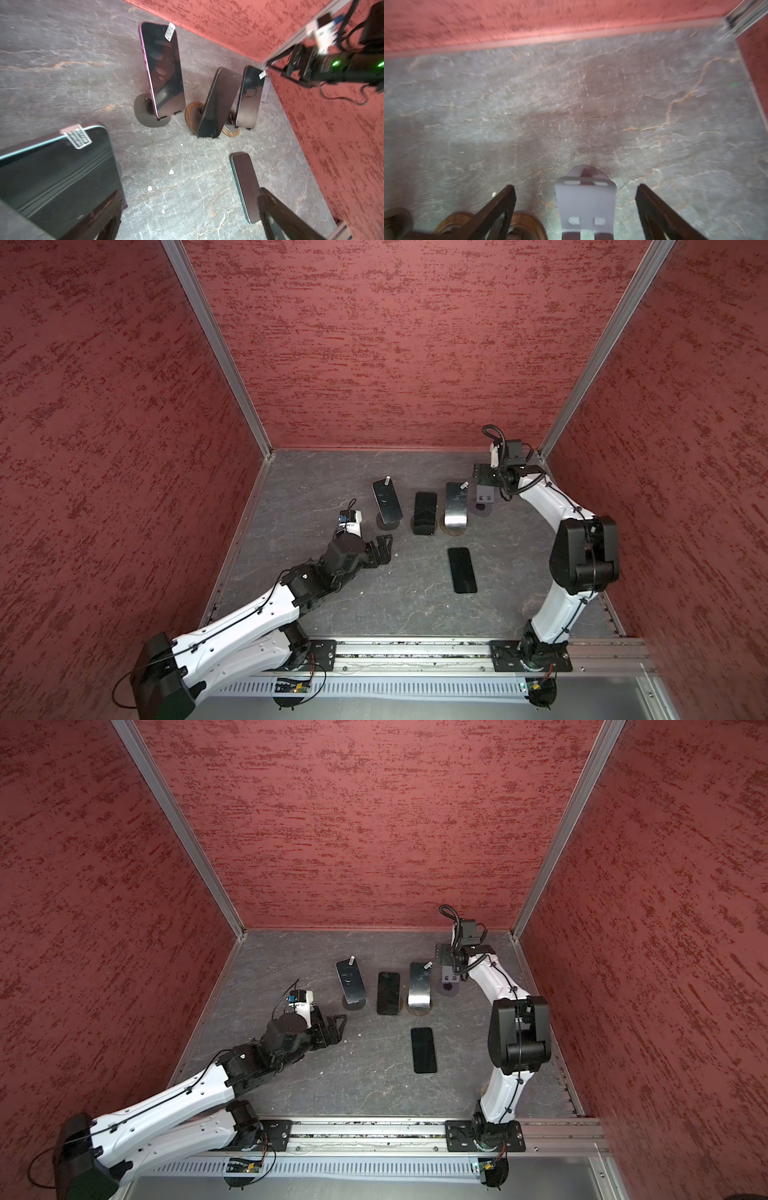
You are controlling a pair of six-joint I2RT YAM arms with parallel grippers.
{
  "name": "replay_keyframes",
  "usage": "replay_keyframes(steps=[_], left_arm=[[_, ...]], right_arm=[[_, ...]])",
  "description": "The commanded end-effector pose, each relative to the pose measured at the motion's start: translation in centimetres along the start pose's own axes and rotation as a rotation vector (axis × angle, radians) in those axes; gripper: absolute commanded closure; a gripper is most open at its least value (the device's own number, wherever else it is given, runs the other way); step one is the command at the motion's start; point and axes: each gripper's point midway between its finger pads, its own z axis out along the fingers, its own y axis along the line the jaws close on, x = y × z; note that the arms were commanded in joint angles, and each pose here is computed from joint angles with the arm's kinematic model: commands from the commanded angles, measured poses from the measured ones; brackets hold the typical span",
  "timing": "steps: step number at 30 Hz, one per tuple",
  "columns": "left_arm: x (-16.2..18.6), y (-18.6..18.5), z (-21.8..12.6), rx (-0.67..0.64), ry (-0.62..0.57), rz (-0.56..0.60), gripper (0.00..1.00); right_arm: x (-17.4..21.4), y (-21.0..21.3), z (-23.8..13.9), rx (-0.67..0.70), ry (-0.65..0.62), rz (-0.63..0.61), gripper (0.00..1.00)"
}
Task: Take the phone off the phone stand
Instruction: 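Lift the purple stand and set it down farther from the robot, then open the right gripper and move it to the phone on the grey stand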
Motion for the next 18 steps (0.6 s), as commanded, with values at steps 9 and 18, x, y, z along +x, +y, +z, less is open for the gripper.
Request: replay_keyframes(steps=[9, 18], left_arm=[[0.4, -3.5, 1.1, 0.077, 0.036, 0.093, 0.00], [1.1, -3.8, 1.7, 0.066, 0.043, 0.115, 0.01]], right_arm=[[2.6, 0.7, -4.5, -0.002, -0.051, 0.059, 0.01], [5.4, 4.0, -6.5, -0.051, -0.038, 0.044, 0.01]])
